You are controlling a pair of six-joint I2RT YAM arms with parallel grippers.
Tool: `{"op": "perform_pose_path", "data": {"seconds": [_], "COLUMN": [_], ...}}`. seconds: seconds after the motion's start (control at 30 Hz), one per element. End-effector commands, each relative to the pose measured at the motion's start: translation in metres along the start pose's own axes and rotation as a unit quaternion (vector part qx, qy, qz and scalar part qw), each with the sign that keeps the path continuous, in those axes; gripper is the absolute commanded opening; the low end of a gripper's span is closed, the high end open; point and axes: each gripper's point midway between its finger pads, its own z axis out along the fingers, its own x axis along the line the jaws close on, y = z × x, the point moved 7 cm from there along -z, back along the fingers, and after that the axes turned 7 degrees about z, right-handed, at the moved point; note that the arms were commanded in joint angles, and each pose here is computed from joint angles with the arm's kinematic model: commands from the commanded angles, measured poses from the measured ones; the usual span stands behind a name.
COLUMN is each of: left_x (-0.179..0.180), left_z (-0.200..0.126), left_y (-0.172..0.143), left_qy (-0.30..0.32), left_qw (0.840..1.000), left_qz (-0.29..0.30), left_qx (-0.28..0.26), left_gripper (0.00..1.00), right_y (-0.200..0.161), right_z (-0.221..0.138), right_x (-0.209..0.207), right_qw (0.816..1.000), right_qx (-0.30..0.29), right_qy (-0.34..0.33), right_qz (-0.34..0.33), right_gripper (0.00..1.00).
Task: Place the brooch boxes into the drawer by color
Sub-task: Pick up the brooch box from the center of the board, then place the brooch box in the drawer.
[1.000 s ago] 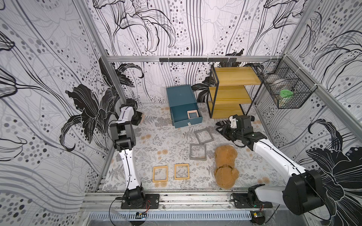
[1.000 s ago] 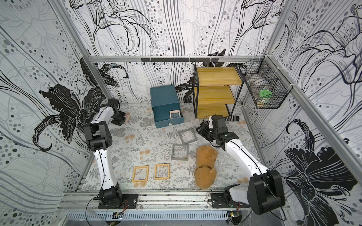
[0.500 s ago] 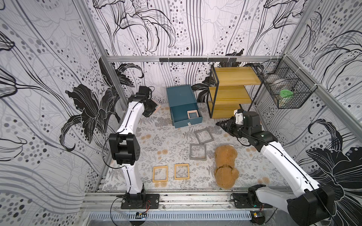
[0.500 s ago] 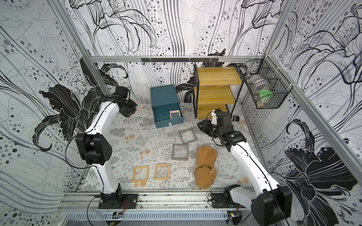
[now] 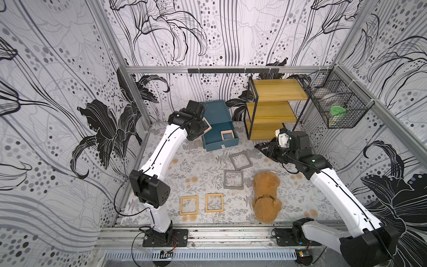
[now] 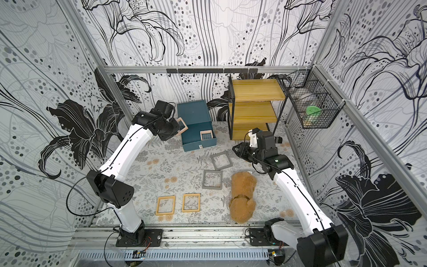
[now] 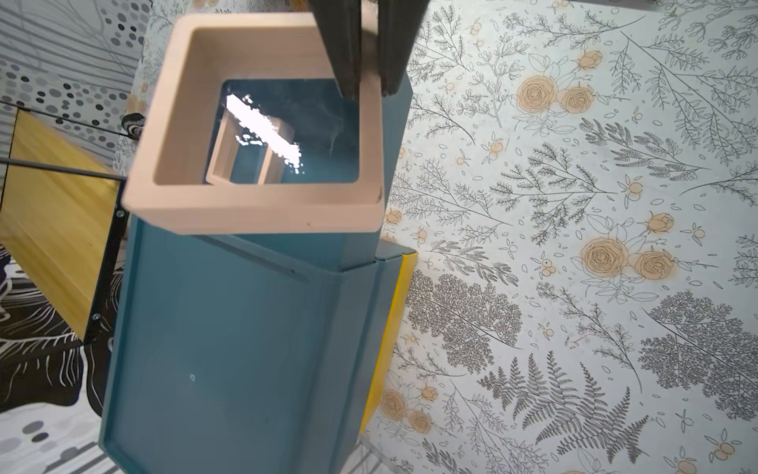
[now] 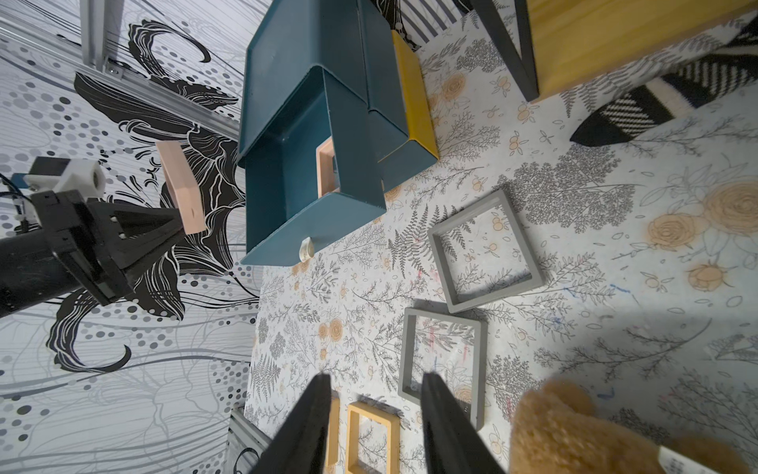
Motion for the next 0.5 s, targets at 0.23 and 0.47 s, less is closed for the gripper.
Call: {"op": "perform_pose_path", "data": {"seconds": [0.23, 0.47], "left_x": [-0.031, -0.034], "left_z": [0.002, 0.021], "left_y": [-0.014, -0.016], "left_qy": [0.012, 0.051], "left_qw": [0.999, 0.996], "left_qz": [0.033, 0.070], "left_qx": [-0.003, 0.010], "left_gripper": [0.00, 0.00], "right_y": [0.013, 0.018], "right_z": [-0.017, -0.033], "right_x": [0.028, 0.047], "right_qw": [0.998, 0.994], "right_qx": [-0.006, -0.031], "right_qy": [0.038, 0.074], "right_qz": [-0.052, -0.079], "right_gripper": [0.41, 0.42]}}
